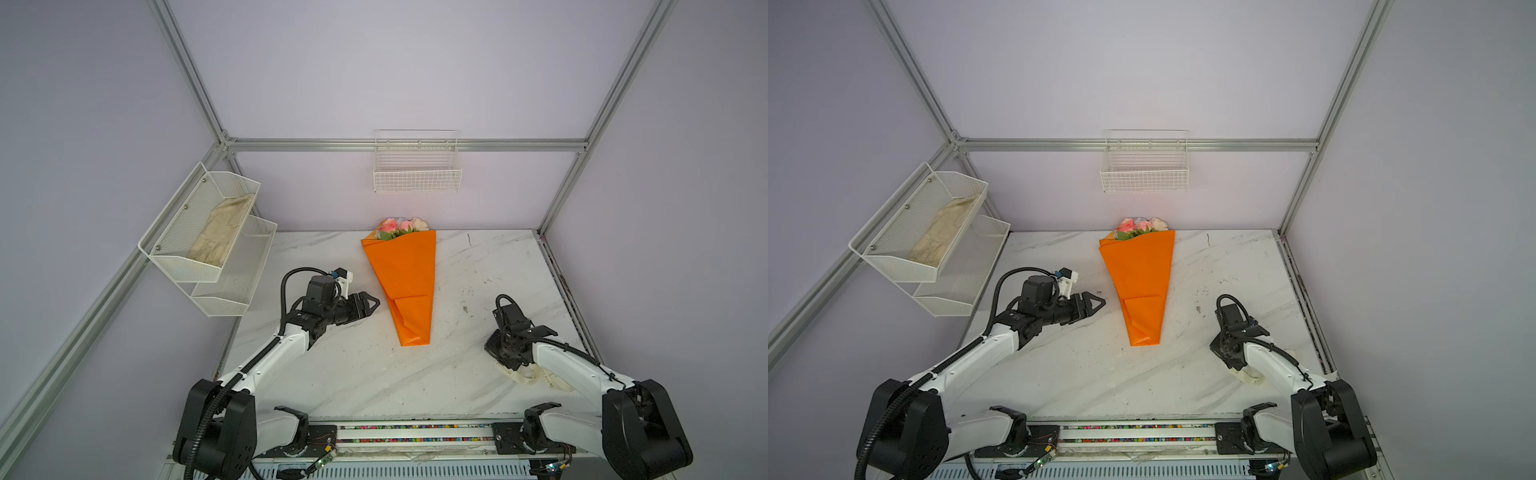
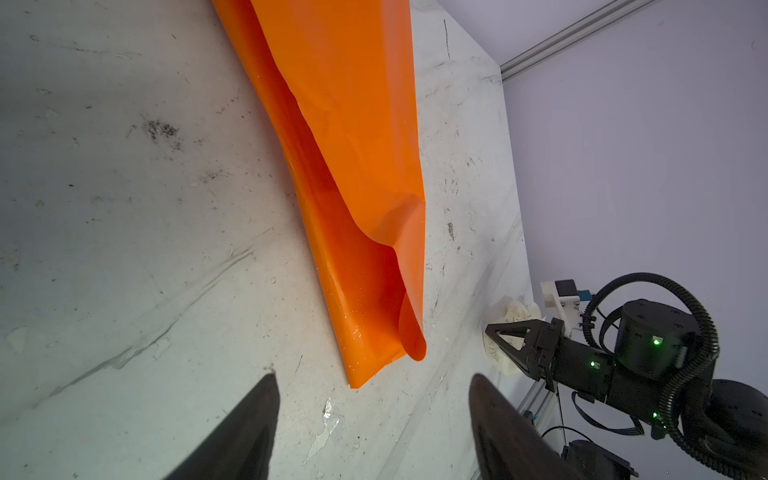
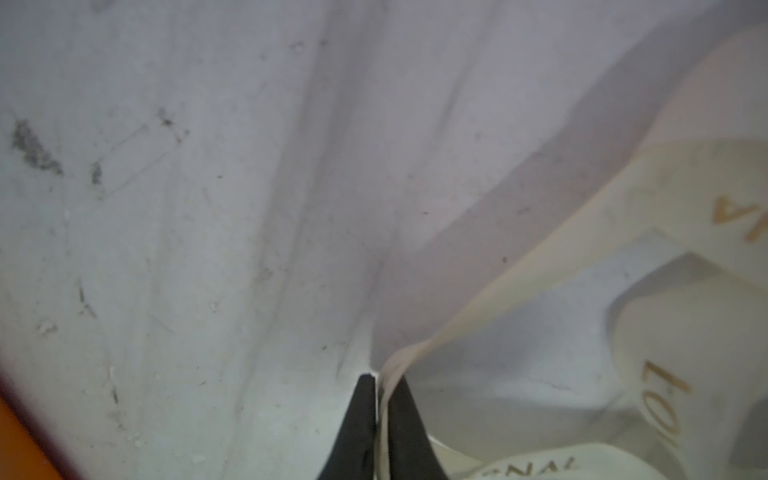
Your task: Tie the bouquet of fake flowers
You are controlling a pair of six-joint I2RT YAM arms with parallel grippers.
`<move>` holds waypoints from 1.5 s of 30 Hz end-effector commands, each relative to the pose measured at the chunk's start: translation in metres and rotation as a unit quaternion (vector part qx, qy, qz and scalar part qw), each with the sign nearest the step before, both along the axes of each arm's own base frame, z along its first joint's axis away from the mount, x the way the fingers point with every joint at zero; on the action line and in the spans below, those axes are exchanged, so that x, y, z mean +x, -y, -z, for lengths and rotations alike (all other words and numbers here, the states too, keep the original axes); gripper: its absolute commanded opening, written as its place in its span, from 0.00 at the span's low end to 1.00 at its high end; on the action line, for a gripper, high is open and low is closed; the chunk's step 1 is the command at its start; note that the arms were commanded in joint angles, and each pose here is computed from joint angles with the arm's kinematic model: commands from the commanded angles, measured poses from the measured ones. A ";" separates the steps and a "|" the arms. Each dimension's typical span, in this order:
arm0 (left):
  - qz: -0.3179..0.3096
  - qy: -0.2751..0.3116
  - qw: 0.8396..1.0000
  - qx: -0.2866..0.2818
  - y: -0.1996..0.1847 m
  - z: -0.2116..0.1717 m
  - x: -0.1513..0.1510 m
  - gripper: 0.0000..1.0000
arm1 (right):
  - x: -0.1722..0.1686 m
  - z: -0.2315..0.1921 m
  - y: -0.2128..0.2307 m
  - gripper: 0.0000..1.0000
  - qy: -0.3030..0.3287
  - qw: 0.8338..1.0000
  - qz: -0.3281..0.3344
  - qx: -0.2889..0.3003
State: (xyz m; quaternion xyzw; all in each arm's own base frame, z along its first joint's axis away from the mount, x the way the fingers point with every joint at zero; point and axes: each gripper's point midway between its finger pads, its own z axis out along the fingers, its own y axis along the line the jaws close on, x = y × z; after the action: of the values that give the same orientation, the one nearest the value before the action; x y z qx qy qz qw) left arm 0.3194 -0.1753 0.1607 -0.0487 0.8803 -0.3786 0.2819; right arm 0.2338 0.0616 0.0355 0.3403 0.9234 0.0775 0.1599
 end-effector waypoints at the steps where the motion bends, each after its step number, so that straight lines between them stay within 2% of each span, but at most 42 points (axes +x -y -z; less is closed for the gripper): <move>1: 0.005 0.012 1.000 0.002 -0.003 -0.001 -0.009 0.71 | 0.038 -0.059 -0.036 0.01 0.105 0.991 -0.067 0.042; 2: 0.009 0.017 1.000 0.000 -0.003 -0.004 -0.009 0.71 | 0.047 -0.081 -0.055 0.00 0.146 0.981 -0.101 0.075; 3: 0.016 0.026 1.000 -0.006 0.000 -0.009 -0.010 0.71 | 0.054 -0.109 -0.077 0.00 0.191 0.965 -0.135 0.121; 5: 0.037 0.047 0.998 -0.023 0.006 -0.023 -0.013 0.72 | 0.061 -0.165 -0.109 0.00 0.270 0.924 -0.181 0.204; 7: 0.057 0.067 0.995 -0.044 0.013 -0.039 -0.016 0.71 | 0.060 -0.211 -0.138 0.00 0.314 0.883 -0.227 0.267; 8: 0.067 0.077 0.993 -0.052 0.017 -0.046 -0.018 0.72 | 0.059 -0.225 -0.147 0.00 0.322 0.871 -0.245 0.279; 9: 0.081 0.091 0.991 -0.062 0.022 -0.056 -0.021 0.72 | 0.059 -0.240 -0.158 0.00 0.329 0.860 -0.263 0.286; 12: 0.127 0.127 0.980 -0.082 0.042 -0.083 -0.029 0.74 | 0.060 -0.261 -0.178 0.00 0.338 0.846 -0.291 0.292; 19: 0.231 0.170 0.954 -0.085 0.103 -0.112 -0.052 0.78 | 0.055 -0.301 -0.199 0.00 0.376 0.798 -0.304 0.361; 29: 0.301 0.230 0.924 -0.058 0.181 -0.133 -0.055 0.80 | 0.041 -0.328 -0.192 0.00 0.401 0.781 -0.315 0.360; 34: 0.260 0.246 0.934 -0.006 0.186 -0.118 -0.026 0.80 | 0.036 -0.334 -0.187 0.00 0.408 0.781 -0.313 0.355; 39: 0.255 0.266 0.929 -0.024 0.198 -0.120 -0.014 0.76 | 0.032 -0.348 -0.181 0.00 0.427 0.774 -0.307 0.353; 45: 0.294 0.261 0.913 -0.107 0.223 -0.126 -0.019 0.69 | 0.028 -0.365 -0.175 0.00 0.449 0.765 -0.301 0.350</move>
State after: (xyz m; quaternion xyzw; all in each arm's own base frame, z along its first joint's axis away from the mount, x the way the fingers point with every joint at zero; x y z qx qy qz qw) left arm 0.2938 -0.3779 0.2154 0.2635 0.7798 -0.4696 0.3193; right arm 0.2674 0.2412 0.3755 0.0083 0.7299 0.5745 0.3703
